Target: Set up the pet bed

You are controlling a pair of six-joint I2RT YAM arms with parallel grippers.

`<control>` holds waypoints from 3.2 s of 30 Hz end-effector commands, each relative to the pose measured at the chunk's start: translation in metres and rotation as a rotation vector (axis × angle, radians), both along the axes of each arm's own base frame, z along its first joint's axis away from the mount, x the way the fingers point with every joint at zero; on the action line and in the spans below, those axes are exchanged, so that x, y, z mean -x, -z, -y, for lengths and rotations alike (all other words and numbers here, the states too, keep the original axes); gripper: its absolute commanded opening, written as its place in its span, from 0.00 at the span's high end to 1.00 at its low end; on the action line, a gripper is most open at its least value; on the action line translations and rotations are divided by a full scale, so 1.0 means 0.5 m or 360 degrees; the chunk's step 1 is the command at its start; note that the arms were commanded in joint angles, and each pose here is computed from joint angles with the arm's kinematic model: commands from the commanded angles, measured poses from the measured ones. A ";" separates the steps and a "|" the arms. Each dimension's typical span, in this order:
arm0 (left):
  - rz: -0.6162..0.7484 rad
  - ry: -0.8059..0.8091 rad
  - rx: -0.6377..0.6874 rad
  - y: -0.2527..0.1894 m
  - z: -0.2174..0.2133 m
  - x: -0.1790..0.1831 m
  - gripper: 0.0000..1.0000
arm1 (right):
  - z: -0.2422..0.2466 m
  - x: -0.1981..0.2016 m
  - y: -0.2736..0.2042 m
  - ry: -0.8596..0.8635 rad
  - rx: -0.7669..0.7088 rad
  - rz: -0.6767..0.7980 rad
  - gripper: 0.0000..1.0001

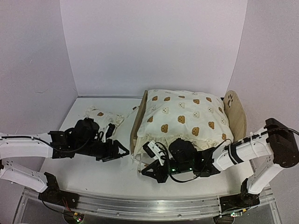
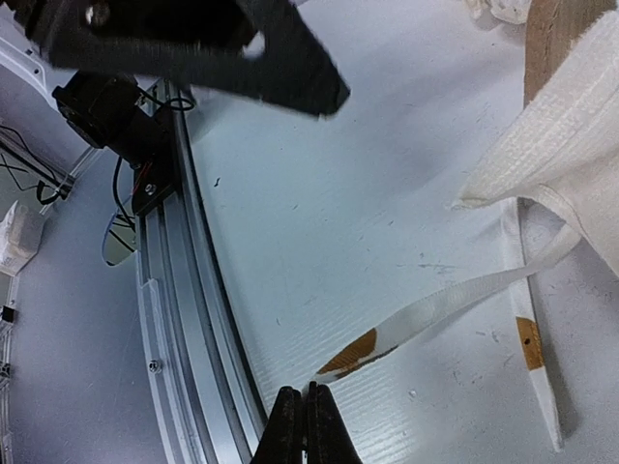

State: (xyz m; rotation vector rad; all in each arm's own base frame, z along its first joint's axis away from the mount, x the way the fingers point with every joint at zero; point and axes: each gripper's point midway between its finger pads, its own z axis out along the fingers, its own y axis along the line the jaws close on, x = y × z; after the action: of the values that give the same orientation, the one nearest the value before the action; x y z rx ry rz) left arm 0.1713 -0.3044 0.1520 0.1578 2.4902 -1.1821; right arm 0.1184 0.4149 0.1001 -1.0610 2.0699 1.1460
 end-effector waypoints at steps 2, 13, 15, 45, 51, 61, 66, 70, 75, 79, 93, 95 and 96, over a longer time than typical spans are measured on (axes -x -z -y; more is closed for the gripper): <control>-0.0227 0.0202 0.0432 -0.033 0.088 0.041 0.43 | -0.074 -0.010 -0.079 -0.0068 -0.0277 0.0058 1.00; -0.0468 0.0310 0.0398 0.079 0.123 0.059 0.48 | -0.090 0.006 -0.084 -0.0147 -0.0341 0.0091 1.00; -0.0475 0.0295 0.0385 0.087 0.121 0.056 0.46 | -0.092 0.009 -0.084 -0.0153 -0.0346 0.0105 1.00; -0.0237 0.0308 -0.0013 0.143 0.057 0.046 1.00 | -0.071 -0.235 -0.022 0.0975 0.0461 0.0031 0.39; -0.0221 0.0304 -0.0009 0.137 0.057 0.044 1.00 | -0.038 -0.246 0.015 0.1006 0.0575 0.0131 0.95; -0.0194 0.0313 -0.0124 0.146 0.040 0.044 1.00 | 0.110 -0.225 0.023 0.0966 0.0977 0.0341 1.00; -0.0173 0.0338 -0.0186 0.146 0.037 0.041 1.00 | 0.140 -0.246 0.025 0.0995 0.1128 0.0507 1.00; -0.0162 0.0409 -0.0153 0.128 0.051 0.046 1.00 | 0.109 -0.260 0.067 0.0889 0.1162 0.0566 0.85; -0.0164 0.0422 -0.0149 0.124 0.056 0.046 1.00 | 0.085 -0.258 0.077 0.0803 0.1125 0.0490 0.80; -0.0150 0.0423 -0.0139 0.117 0.057 0.044 1.00 | 0.084 -0.187 0.023 0.0588 0.0955 0.0282 0.59; -0.0096 0.0351 -0.0160 0.107 0.041 0.034 1.00 | -0.134 -0.019 -0.006 -0.0417 0.0110 0.0152 0.70; -0.0087 0.0340 -0.0165 0.106 0.040 0.031 1.00 | -0.145 -0.080 0.026 -0.0178 0.0165 0.0245 0.73; -0.0086 0.0338 -0.0164 0.106 0.040 0.031 1.00 | -0.141 -0.114 0.041 -0.0048 0.0199 0.0324 0.70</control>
State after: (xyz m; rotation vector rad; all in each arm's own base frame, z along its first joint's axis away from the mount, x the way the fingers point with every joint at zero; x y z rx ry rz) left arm 0.1448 -0.3177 0.0763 0.4383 2.7198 -1.1297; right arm 0.1326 0.4595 0.0701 -1.3850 2.1248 0.9918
